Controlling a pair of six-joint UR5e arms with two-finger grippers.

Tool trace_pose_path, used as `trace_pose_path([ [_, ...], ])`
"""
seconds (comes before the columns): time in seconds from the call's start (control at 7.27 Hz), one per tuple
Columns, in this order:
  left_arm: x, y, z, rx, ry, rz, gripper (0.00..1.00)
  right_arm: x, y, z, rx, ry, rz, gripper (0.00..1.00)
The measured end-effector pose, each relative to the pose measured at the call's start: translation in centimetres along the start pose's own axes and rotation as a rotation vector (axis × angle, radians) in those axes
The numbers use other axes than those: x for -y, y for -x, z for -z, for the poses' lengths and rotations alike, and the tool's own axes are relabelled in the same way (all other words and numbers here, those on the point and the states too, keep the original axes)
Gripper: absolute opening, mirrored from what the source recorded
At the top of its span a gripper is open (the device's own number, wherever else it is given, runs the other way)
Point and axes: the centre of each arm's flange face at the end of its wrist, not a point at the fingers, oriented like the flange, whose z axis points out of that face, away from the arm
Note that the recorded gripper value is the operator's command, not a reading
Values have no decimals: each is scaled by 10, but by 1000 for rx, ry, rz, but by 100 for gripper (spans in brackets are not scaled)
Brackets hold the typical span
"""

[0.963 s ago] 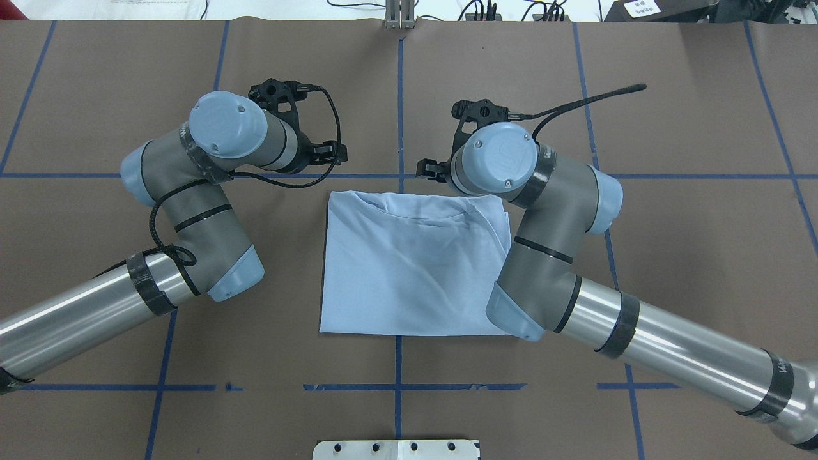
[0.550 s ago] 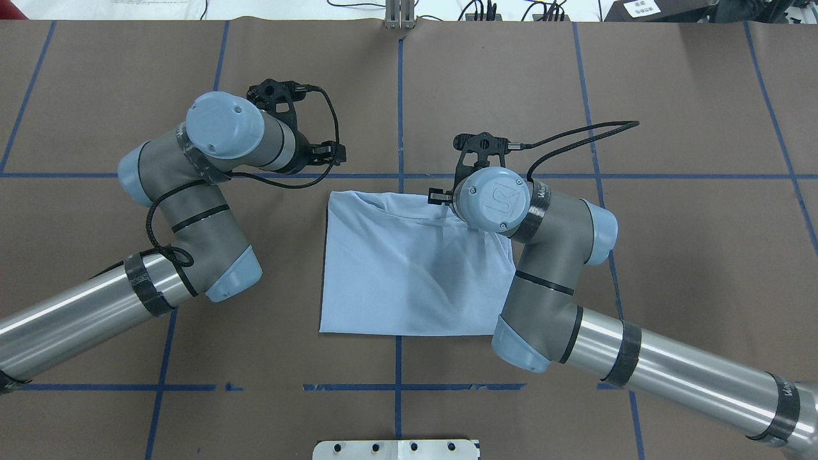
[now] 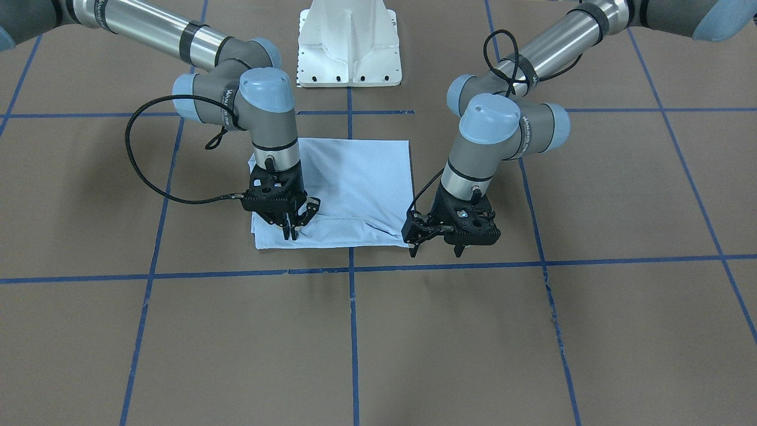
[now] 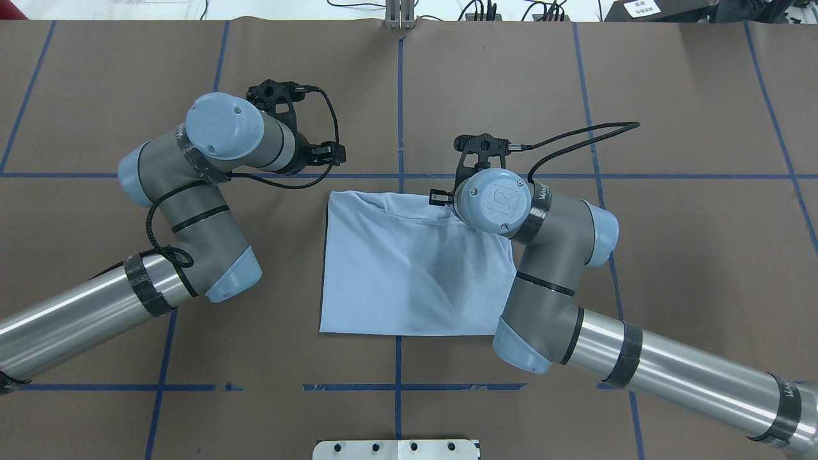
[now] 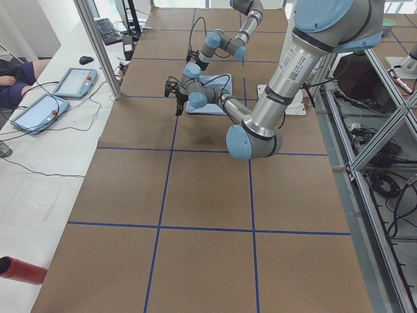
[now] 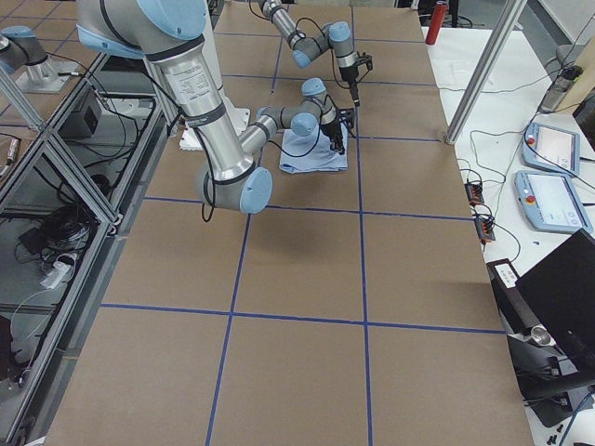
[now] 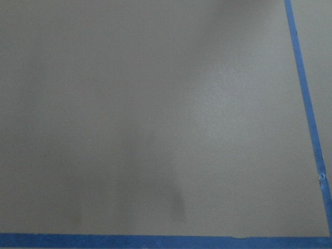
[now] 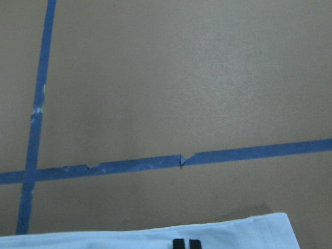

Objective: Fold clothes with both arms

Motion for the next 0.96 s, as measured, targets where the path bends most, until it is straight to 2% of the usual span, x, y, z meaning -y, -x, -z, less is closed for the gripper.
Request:
trace_pose_path([
  [0.41, 0, 0, 0, -2, -1, 1, 100, 8, -6, -1, -6, -11, 0, 0],
  [0.83, 0, -1, 1, -7, -2, 0, 100, 45, -19, 1, -23, -49, 32, 0],
  [0.96, 0, -1, 0, -6, -2, -1, 100, 53, -23, 1, -30, -57, 41, 17],
])
